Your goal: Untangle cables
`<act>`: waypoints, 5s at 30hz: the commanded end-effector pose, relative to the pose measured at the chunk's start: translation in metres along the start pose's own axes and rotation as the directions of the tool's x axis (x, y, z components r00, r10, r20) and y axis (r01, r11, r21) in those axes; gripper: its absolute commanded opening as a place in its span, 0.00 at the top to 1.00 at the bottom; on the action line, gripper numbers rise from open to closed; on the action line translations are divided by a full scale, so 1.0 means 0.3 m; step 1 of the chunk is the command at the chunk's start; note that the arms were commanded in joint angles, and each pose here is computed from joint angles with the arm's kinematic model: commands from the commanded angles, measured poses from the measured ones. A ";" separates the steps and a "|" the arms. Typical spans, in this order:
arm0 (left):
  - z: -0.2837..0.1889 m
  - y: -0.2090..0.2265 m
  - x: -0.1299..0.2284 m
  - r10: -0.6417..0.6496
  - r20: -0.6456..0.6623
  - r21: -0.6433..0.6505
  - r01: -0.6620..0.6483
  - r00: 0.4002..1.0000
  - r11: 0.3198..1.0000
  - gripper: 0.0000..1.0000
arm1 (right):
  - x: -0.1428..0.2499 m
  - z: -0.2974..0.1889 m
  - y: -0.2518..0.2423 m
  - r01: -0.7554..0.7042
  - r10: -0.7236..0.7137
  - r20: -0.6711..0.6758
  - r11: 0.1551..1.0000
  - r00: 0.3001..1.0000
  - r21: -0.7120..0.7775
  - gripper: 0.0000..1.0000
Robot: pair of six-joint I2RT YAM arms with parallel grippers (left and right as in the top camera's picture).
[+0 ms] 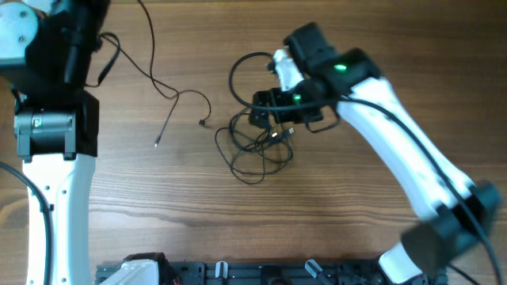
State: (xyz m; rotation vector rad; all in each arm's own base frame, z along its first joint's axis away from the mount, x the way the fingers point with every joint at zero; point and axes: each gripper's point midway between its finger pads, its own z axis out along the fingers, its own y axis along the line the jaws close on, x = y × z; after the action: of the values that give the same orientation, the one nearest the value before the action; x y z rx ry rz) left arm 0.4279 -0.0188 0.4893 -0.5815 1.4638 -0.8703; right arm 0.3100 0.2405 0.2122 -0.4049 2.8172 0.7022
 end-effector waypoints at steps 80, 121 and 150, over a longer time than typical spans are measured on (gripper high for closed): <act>0.142 1.644 -0.171 0.363 -0.135 -0.695 -0.349 0.922 0.628 0.00 | 0.134 -0.305 0.017 -0.135 0.129 0.134 0.990 0.983 0.038 0.00; -0.277 1.860 -0.084 0.019 -0.230 -0.926 -0.225 0.973 0.304 0.04 | 0.163 -0.239 -0.014 -0.119 0.117 0.032 0.990 0.993 0.080 0.00; -0.075 2.005 -0.137 0.171 -0.044 -0.827 -0.132 0.984 0.546 0.95 | 0.155 -0.240 -0.012 -0.196 0.193 0.046 0.978 0.980 0.074 0.00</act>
State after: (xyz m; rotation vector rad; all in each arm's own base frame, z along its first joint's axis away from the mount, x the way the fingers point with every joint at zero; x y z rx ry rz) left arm 0.4852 0.3649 0.0218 -1.1561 1.9187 0.1197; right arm 0.2535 0.1933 0.2633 -0.1401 2.8536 0.6460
